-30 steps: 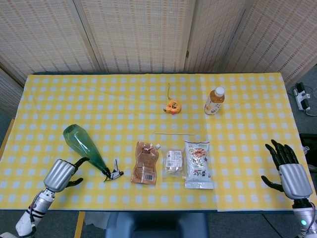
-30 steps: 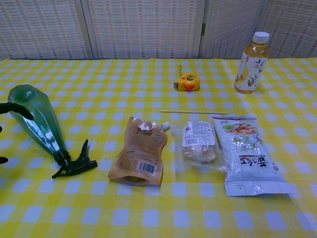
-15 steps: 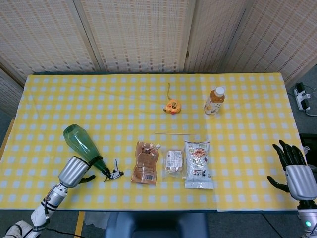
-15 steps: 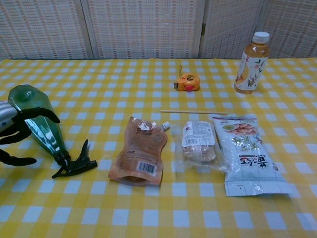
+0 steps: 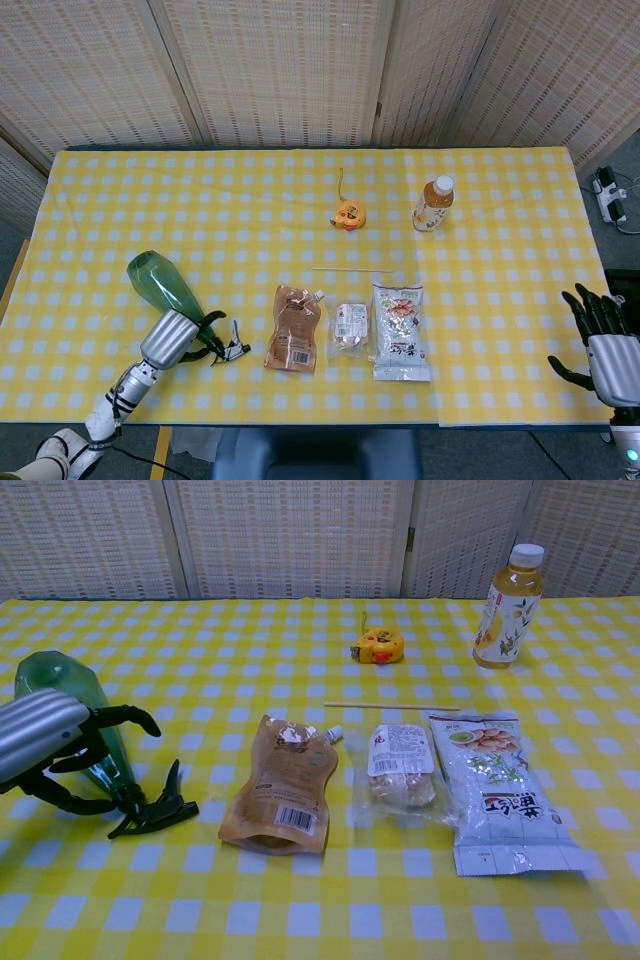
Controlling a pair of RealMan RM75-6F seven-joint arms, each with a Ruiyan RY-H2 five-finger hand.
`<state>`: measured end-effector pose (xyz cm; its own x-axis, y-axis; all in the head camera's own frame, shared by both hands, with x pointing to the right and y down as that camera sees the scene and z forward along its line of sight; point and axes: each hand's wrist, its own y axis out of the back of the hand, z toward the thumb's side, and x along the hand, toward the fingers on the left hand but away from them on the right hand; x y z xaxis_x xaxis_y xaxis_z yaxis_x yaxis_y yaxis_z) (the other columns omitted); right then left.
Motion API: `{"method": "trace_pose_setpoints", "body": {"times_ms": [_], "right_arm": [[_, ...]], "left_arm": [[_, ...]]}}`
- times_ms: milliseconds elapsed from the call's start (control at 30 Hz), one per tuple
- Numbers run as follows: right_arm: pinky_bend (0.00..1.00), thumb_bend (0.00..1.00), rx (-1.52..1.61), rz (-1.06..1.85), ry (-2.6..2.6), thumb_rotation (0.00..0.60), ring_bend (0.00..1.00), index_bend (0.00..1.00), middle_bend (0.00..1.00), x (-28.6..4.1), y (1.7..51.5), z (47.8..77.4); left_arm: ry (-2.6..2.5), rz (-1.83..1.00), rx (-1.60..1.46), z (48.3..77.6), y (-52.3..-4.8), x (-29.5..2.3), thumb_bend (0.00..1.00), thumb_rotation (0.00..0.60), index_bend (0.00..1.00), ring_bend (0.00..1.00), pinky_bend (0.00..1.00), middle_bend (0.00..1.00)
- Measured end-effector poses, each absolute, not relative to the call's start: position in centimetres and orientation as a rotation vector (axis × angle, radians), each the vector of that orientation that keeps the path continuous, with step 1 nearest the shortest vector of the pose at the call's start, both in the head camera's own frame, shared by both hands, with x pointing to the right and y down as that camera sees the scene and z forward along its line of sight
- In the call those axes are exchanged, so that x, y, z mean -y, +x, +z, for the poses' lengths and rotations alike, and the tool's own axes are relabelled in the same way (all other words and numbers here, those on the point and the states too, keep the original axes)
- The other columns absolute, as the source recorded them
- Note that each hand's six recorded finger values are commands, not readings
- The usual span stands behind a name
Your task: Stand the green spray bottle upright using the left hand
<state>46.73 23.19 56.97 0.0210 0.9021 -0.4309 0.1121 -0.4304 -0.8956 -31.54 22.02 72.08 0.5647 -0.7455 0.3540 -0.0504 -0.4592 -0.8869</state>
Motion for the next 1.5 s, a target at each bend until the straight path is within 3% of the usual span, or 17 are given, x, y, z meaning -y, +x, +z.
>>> {"method": "trace_pose_setpoints", "body": {"times_ms": [733,1167,1500], "right_arm": [[0.00,0.24,1.145,1.526,-1.528,0.600,0.00,0.00,0.00,-24.4,49.8,54.8],[0.00,0.24,1.131,1.484,-1.574,0.600,0.00,0.00,0.00,-25.2,48.9,54.1],[0.00,0.24,1.134,1.471,-1.585,0.600,0.00,0.00,0.00,-25.3,48.8,53.7]], "left_arm": [[-1.880,-0.945,-0.737,74.8,-28.0,-17.4,0.16,0.600,0.35,1.00,1.00,1.00],[-2.016,-0.974,-0.677,74.6,-27.7,-18.7,0.17,0.600,0.31,1.00,1.00,1.00],[-1.927,-1.111,-0.568,72.7,-27.4,-18.5,0.37,0.600,0.35,1.00,1.00,1.00]]}}
